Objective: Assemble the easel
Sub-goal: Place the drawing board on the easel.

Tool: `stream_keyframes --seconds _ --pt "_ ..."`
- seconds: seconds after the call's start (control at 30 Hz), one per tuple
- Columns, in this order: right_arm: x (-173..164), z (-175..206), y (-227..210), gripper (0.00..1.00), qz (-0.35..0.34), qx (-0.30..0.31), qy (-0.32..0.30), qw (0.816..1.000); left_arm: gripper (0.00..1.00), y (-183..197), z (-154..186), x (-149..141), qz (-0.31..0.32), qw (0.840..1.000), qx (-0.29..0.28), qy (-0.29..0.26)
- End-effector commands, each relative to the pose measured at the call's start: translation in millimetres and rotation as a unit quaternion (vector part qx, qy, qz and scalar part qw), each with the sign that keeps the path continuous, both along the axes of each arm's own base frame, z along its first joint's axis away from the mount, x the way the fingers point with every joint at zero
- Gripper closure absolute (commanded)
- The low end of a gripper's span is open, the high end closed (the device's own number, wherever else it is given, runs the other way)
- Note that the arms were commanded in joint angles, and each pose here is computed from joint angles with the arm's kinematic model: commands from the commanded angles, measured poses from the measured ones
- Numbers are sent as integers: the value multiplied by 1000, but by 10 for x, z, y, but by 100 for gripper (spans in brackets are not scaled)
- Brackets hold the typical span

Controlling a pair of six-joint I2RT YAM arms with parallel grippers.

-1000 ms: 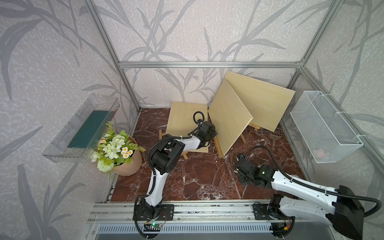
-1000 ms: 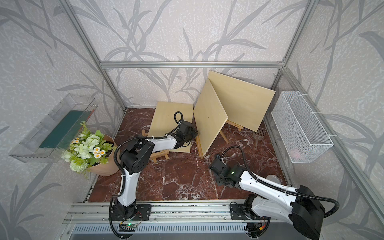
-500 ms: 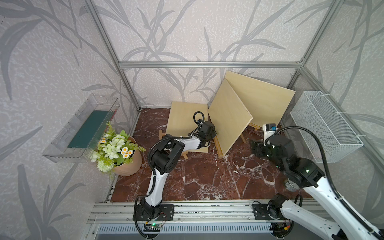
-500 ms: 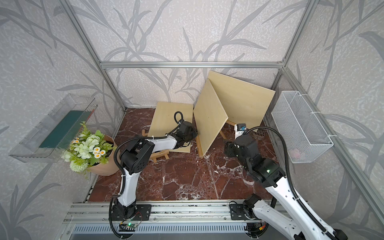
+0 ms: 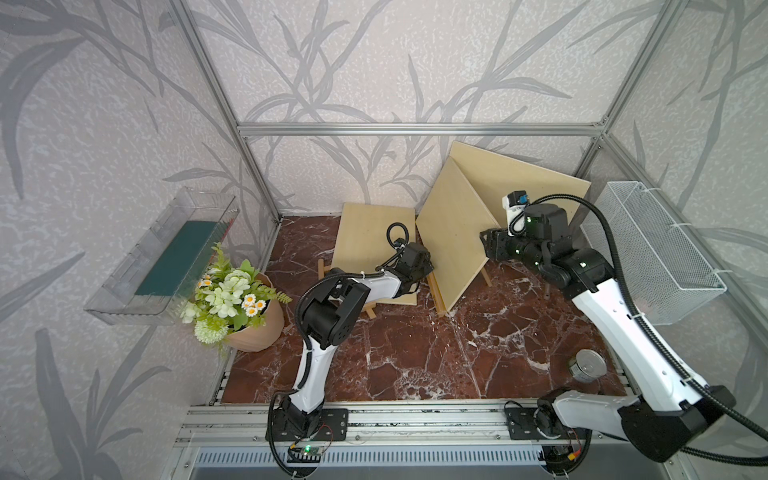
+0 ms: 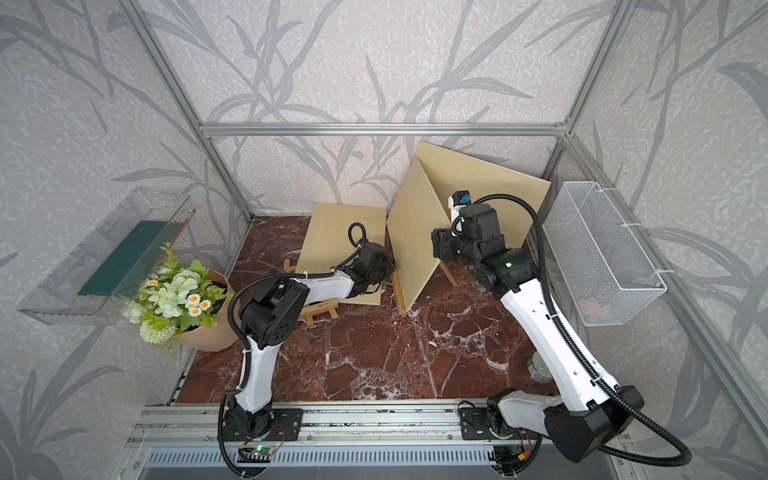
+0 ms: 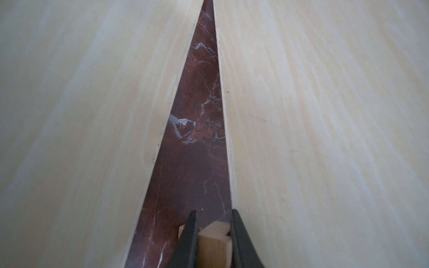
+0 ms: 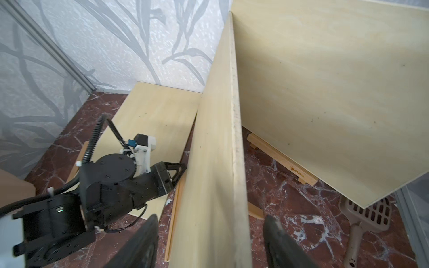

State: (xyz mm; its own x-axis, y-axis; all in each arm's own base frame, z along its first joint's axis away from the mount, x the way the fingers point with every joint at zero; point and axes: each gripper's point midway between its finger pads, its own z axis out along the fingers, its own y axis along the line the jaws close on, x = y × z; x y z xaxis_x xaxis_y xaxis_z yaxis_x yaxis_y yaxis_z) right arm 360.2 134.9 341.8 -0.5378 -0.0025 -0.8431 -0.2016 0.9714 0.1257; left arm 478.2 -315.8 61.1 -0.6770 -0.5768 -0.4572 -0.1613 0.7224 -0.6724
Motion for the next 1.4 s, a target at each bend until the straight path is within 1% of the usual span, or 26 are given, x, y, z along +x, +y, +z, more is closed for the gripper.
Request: stream_keyframes --seconds 0.0,0.1,0.17,0.27,0.4,0.47,0.6,0.83,0.93,1.03,1.17,1.23,1.33,1.37 --pt "16 168 -51 32 -3 -3 -14 1000 100 135 -497 -180 -5 997 53 53" --pt "68 98 29 39 13 0 3 1000 100 135 -490 -178 -6 997 55 51" --pt "87 135 85 43 25 5 12 1000 100 125 -493 -178 -8 997 54 52" --pt "83 184 109 43 29 7 45 999 100 134 -492 -182 -7 997 56 52" --pt "117 191 -10 43 14 18 108 994 100 141 -481 -180 -7 997 58 51" --pt "163 186 -78 44 8 27 126 992 100 133 -484 -182 -8 997 57 51" --pt "294 196 -137 45 12 49 136 989 100 128 -475 -176 -9 997 57 49" --pt "411 273 90 47 67 90 137 984 100 120 -473 -164 -10 997 58 50" --pt "512 123 225 49 95 100 162 977 100 108 -468 -158 -12 997 57 49" --pt "592 21 283 51 103 104 177 973 100 100 -475 -148 -12 997 56 50" --pt "666 6 337 53 114 110 179 971 100 84 -475 -145 -13 997 52 49" --pt "710 6 349 59 115 107 179 971 100 74 -467 -141 -15 997 51 47" --pt "737 -14 340 76 114 100 184 971 100 69 -468 -139 -15 997 51 47" --pt "733 -24 342 80 115 100 186 971 100 73 -475 -140 -15 997 51 48"
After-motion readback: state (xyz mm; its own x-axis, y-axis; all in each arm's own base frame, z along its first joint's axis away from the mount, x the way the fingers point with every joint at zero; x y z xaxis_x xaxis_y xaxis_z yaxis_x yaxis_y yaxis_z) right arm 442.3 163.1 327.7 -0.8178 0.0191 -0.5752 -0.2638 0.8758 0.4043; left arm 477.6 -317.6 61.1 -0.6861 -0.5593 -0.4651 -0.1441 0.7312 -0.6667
